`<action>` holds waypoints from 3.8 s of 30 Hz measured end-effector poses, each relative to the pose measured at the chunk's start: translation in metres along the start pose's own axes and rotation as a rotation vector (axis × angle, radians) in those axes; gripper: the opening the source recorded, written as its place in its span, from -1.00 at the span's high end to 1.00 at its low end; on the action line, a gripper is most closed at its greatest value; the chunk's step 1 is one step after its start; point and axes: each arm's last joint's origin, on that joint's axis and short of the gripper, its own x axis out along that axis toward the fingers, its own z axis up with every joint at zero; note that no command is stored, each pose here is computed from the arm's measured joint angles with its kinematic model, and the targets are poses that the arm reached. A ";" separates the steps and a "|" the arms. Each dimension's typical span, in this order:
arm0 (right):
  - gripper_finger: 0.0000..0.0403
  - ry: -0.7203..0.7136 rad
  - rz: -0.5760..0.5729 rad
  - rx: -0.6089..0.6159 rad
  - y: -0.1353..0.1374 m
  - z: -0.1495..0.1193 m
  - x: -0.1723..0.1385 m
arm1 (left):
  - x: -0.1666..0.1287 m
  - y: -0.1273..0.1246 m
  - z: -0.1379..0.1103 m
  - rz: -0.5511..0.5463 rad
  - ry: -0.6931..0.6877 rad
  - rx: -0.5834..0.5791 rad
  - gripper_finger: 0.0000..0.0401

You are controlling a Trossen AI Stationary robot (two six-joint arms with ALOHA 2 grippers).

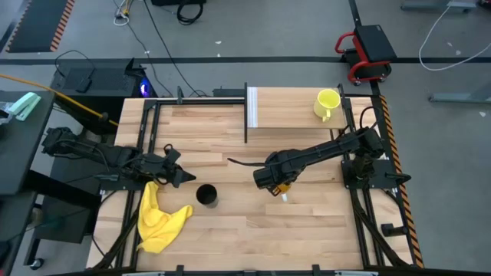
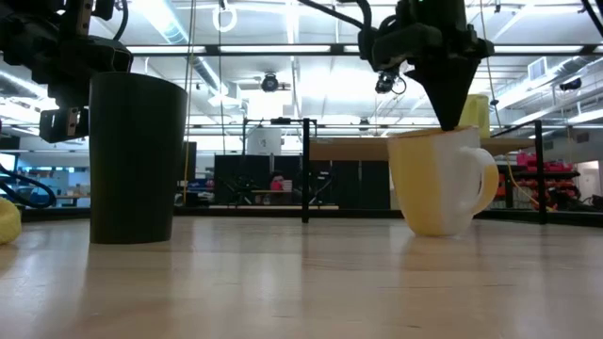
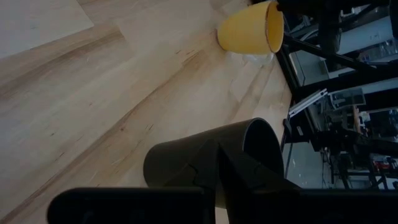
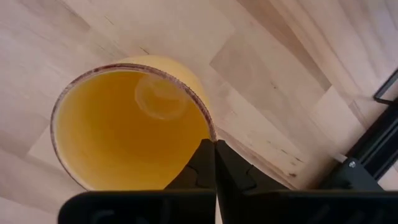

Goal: Stack small to large cups/mugs on shelf
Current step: Put the yellow mug on the shelf

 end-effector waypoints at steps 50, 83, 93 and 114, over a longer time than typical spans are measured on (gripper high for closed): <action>0.81 -0.059 0.063 0.089 -0.025 -0.001 -0.010 | 0.000 -0.005 0.003 -0.040 -0.040 0.004 0.89; 0.94 -0.316 0.572 0.257 -0.108 -0.170 -0.109 | 0.029 -0.096 0.039 -0.465 -0.307 0.224 0.85; 0.79 -0.348 0.685 0.343 -0.087 -0.209 -0.066 | 0.081 -0.140 0.045 -0.280 -0.159 0.356 0.87; 0.68 -0.506 0.852 0.445 -0.054 -0.187 0.063 | 0.162 -0.130 0.012 -0.139 -0.013 0.251 0.79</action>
